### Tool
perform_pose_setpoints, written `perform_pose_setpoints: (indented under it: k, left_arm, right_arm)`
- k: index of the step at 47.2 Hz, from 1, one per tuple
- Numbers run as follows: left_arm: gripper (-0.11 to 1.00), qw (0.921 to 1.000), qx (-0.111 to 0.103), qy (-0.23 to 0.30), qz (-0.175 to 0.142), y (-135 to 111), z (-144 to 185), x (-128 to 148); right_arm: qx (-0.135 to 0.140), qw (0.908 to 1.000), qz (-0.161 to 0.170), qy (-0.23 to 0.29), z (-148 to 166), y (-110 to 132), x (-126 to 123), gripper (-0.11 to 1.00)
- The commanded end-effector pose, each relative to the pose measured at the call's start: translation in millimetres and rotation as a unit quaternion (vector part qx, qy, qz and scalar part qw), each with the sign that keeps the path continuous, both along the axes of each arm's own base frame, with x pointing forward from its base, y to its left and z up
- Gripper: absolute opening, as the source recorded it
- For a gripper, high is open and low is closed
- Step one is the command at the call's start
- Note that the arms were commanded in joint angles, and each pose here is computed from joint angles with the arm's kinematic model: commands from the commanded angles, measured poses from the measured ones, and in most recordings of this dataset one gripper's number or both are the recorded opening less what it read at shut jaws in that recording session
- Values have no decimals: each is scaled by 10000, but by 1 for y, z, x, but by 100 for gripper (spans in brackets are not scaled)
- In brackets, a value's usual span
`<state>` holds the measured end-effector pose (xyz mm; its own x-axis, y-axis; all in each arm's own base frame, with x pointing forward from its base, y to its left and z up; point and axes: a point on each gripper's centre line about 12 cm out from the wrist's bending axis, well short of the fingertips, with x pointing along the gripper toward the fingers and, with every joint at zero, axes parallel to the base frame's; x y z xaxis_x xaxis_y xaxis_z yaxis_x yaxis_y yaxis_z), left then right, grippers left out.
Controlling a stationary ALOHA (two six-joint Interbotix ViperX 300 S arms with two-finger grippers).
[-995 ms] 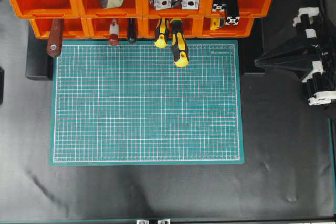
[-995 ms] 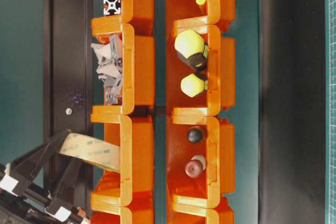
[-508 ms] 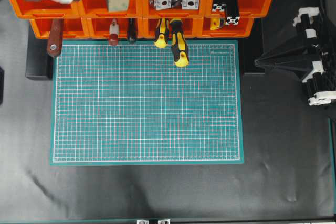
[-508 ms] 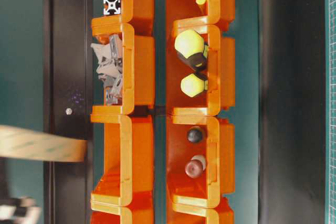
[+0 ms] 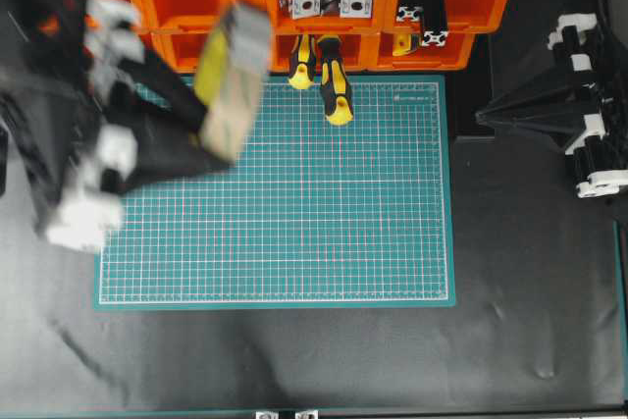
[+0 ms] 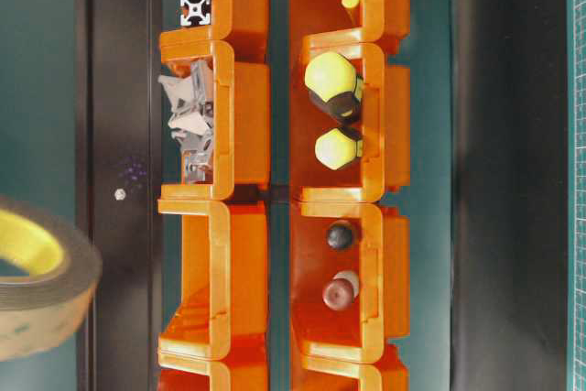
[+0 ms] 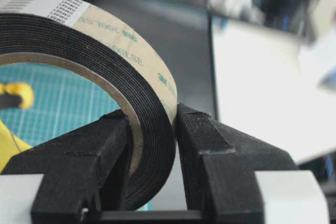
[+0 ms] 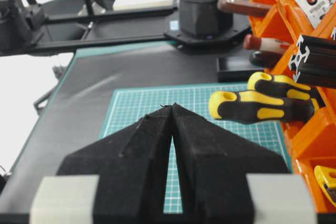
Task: Pick foam from container rack with left arm.
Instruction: 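Lift the tape roll out of the rack and carry it over the mat, then lower the tape roll flat onto the mat center and open the left gripper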
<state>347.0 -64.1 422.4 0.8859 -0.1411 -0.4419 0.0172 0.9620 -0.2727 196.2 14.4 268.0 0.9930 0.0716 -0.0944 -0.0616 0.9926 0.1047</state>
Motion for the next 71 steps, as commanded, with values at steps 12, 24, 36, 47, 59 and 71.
perform_pose_setpoints:
  k: [12, 24, 36, 47, 59, 71]
  left_arm:
    - [26, 9774, 1232, 1439, -938, -39, -53, 39]
    - [26, 9379, 1869, 2506, -1505, -57, -113, 48]
    - [26, 9175, 2057, 2988, -1631, -56, -145, 50]
    - [26, 9144, 2061, 3095, -1603, -52, -151, 50]
    - [26, 9127, 2036, 3201, -1516, -44, -152, 50]
    - [26, 9131, 2009, 3250, -1425, -35, -151, 51]
  right_arm:
    - [67, 9998, -2, -195, 9, 0, 1, -1]
    - [167, 9997, -9, -195, 9, 0, 1, -1]
    - [169, 9996, -10, -218, 9, 0, 2, -1]
    - [174, 9994, -10, -287, 11, 0, 1, -1]
    - [174, 9994, -11, -287, 11, 0, 2, -1]
    - [174, 9994, -11, -287, 11, 0, 2, -1]
